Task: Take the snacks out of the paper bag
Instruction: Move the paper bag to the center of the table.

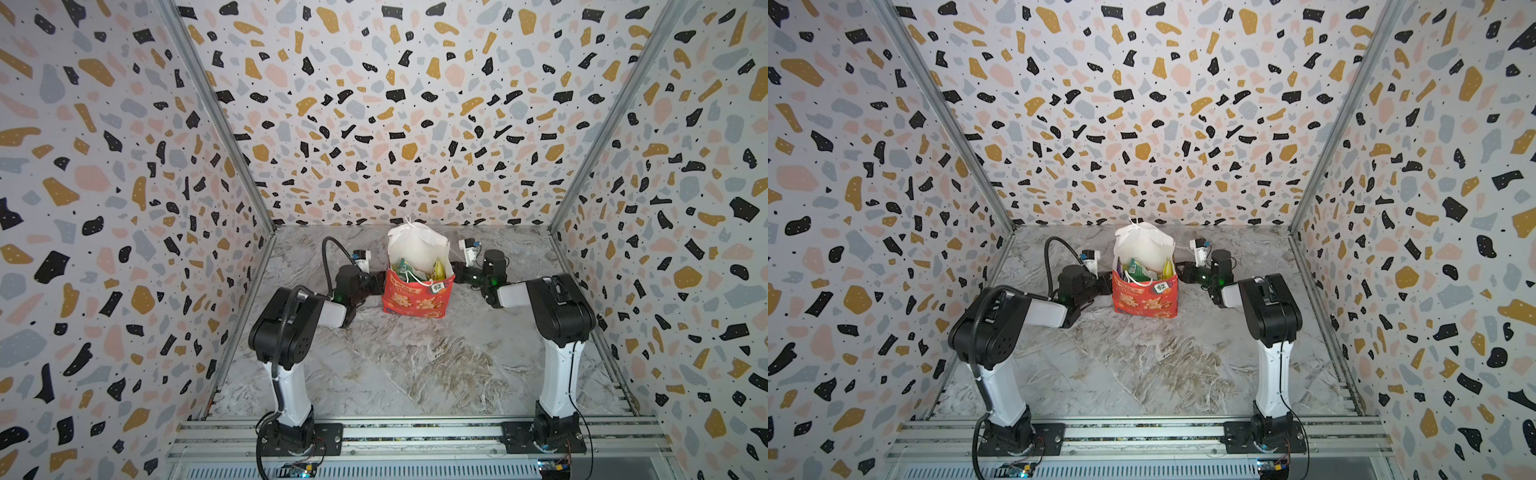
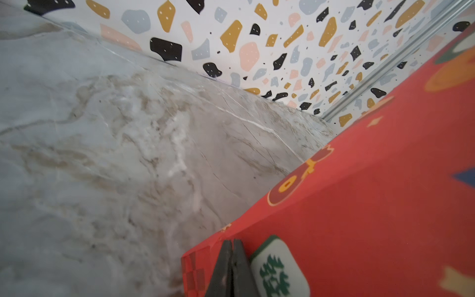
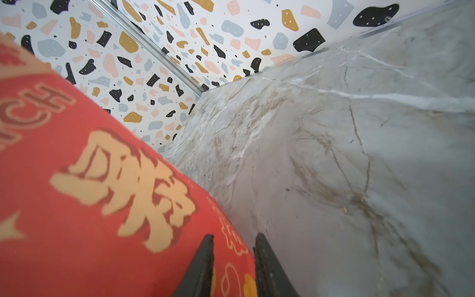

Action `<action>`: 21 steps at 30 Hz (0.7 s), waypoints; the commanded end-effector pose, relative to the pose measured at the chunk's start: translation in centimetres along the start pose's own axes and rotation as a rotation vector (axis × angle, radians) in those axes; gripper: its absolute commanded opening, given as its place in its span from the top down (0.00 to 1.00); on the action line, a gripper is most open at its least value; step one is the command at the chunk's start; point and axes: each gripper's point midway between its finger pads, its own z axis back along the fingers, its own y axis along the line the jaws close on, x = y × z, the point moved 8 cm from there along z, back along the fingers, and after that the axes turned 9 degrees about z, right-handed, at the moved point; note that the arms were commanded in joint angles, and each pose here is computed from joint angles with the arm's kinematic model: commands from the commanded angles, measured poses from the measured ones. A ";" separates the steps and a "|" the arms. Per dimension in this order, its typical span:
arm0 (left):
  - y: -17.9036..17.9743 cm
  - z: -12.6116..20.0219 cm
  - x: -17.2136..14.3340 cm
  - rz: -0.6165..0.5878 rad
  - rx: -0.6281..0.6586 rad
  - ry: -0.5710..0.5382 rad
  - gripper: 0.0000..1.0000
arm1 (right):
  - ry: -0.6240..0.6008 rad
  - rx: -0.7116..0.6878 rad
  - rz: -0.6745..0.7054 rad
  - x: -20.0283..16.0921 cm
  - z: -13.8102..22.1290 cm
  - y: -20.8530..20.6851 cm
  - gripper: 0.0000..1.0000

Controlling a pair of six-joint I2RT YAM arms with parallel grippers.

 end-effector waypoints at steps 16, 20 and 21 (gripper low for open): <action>-12.0 12.1 17.2 -0.392 0.041 -0.414 0.54 | -0.156 -0.340 0.116 7.1 12.2 9.7 0.28; -14.3 8.3 20.2 -0.564 -0.065 -0.196 0.42 | -0.097 -0.345 0.217 3.3 13.2 13.4 0.29; -15.0 7.3 20.6 -0.609 -0.114 -0.140 0.40 | -0.095 -0.344 0.220 2.1 13.8 13.9 0.29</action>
